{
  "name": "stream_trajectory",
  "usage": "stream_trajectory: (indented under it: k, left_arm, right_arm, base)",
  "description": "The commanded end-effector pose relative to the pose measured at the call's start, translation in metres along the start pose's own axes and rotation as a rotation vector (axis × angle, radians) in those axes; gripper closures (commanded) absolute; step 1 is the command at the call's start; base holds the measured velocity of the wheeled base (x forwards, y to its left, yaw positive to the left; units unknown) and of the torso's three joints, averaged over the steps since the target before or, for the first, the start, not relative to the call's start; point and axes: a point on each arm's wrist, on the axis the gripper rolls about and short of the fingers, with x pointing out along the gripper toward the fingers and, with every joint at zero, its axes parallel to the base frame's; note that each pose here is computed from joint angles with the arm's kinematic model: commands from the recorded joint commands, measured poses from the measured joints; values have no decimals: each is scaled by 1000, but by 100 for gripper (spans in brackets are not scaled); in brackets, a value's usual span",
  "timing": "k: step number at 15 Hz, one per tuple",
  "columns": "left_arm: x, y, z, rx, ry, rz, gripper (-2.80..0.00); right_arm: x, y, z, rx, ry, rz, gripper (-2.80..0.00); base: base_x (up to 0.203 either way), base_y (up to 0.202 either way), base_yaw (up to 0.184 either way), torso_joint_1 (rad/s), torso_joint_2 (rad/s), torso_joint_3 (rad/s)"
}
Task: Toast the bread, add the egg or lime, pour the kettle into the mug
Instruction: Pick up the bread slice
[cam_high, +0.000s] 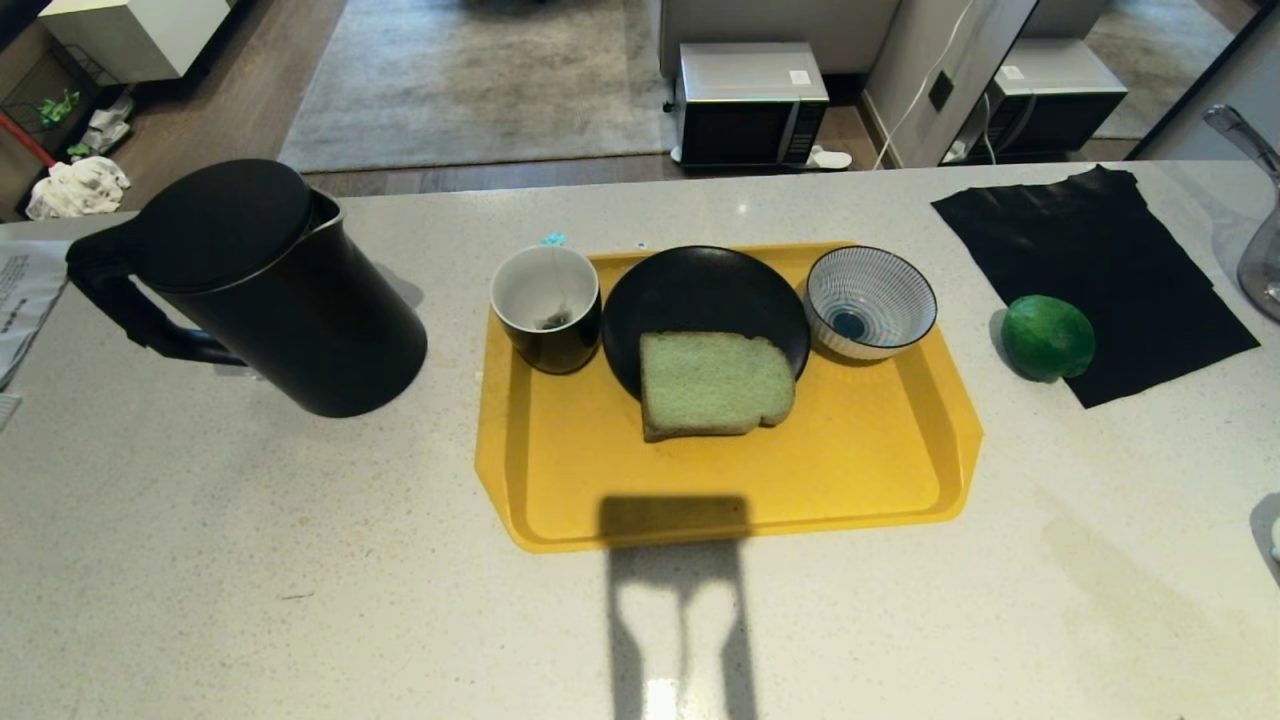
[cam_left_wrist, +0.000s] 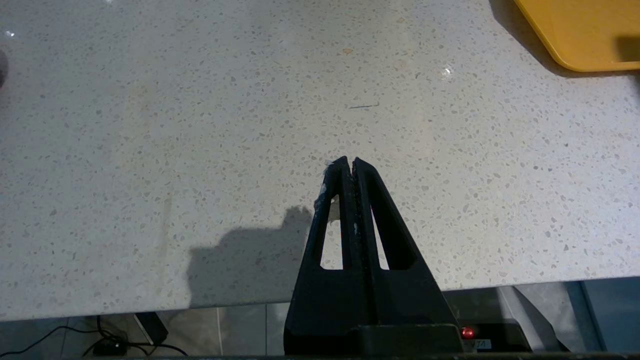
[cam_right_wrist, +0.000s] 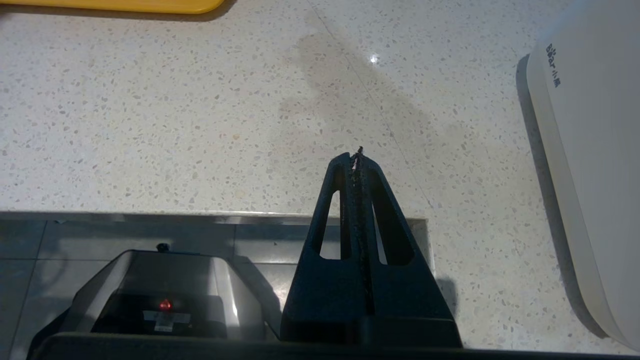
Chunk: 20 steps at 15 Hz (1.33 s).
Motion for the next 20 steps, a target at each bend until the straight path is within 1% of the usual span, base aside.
stream_trajectory:
  k: [1,10,12,14,16,18,20]
  left_arm:
    - [1,0,-4,0,14,0,0]
    - [1,0,-4,0,14,1,0]
    - [1,0,-4,0,14,-1,0]
    - [1,0,-4,0,14,1,0]
    - [1,0,-4,0,14,0,0]
    - [1,0,-4,0,14,1,0]
    - [1,0,-4,0,14,1,0]
  right_arm:
    - [0,0,0,0,2,1,0]
    - [0,0,0,-11,2,1,0]
    - [-1,0,7,-14,-10,6,0]
    - [0,0,27,-17,-16,21,0]
    - [1,0,57,-18,-37,88,0]
    - [5,1,89,-23,-55,197,0]
    - [14,3,120,-23,-50,311,0]
  base:
    - [0,0,0,0,0,0]
    - [0,0,0,0,0,0]
    - [0,0,0,0,0,0]
    - [0,0,0,0,0,0]
    - [0,0,0,0,0,0]
    - [0,0,0,0,0,0]
    - [0,0,0,0,0,0]
